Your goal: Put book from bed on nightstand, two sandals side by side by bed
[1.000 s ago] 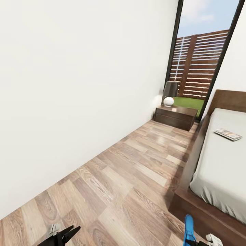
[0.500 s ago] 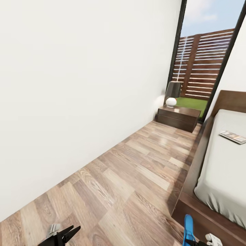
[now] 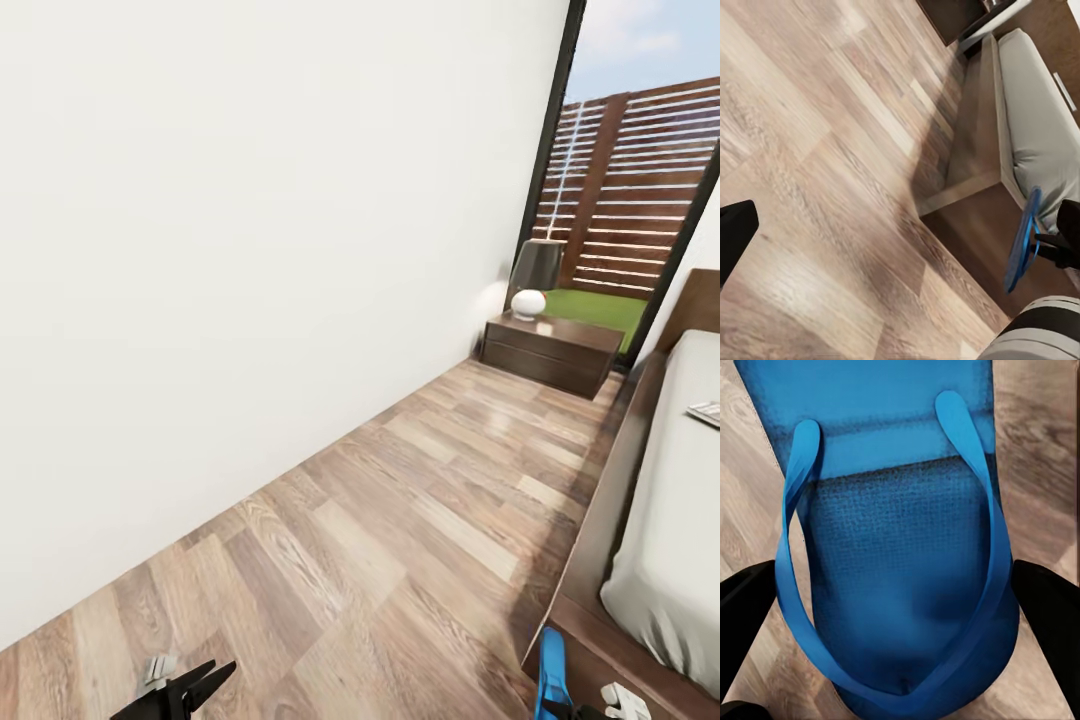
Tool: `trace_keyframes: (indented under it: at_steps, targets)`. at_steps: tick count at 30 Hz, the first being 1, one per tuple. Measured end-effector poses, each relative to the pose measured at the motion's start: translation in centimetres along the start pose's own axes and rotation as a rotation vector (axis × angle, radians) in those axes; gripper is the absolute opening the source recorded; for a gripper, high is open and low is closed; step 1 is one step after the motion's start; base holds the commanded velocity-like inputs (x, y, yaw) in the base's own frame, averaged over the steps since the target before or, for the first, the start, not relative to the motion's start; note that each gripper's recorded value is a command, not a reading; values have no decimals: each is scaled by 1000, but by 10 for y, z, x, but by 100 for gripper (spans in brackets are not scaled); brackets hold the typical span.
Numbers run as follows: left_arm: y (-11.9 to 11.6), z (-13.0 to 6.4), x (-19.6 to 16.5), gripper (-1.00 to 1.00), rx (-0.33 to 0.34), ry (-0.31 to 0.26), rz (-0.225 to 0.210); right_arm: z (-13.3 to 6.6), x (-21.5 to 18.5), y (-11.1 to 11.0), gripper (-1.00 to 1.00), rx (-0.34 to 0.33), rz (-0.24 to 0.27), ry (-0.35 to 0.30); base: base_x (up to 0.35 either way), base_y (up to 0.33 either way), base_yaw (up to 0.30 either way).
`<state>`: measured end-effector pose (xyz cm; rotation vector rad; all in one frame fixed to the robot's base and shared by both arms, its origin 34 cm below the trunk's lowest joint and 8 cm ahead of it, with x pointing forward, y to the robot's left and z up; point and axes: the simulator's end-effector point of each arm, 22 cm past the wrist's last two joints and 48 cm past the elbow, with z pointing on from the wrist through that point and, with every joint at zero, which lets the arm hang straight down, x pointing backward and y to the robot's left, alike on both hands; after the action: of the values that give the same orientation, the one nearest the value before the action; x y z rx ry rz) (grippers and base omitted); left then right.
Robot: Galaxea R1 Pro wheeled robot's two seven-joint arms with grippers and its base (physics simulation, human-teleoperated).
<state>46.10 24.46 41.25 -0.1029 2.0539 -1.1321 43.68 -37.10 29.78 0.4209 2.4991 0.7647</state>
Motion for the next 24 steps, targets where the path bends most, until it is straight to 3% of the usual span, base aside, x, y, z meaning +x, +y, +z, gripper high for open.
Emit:
trace_keyframes:
  at_steps: [7,22,24]
  targets:
    - [0,0,0,100,1,-1,0,0,1,0,-100,1,0,2,283,-117,1]
    - [0,0,0,100,0,-1,-1,1,7,0,-100,3,-13,25,325,-4,0]
    - [0,0,0,100,0,-1,0,0,1,0,-100,0,1,0,326,0,0]
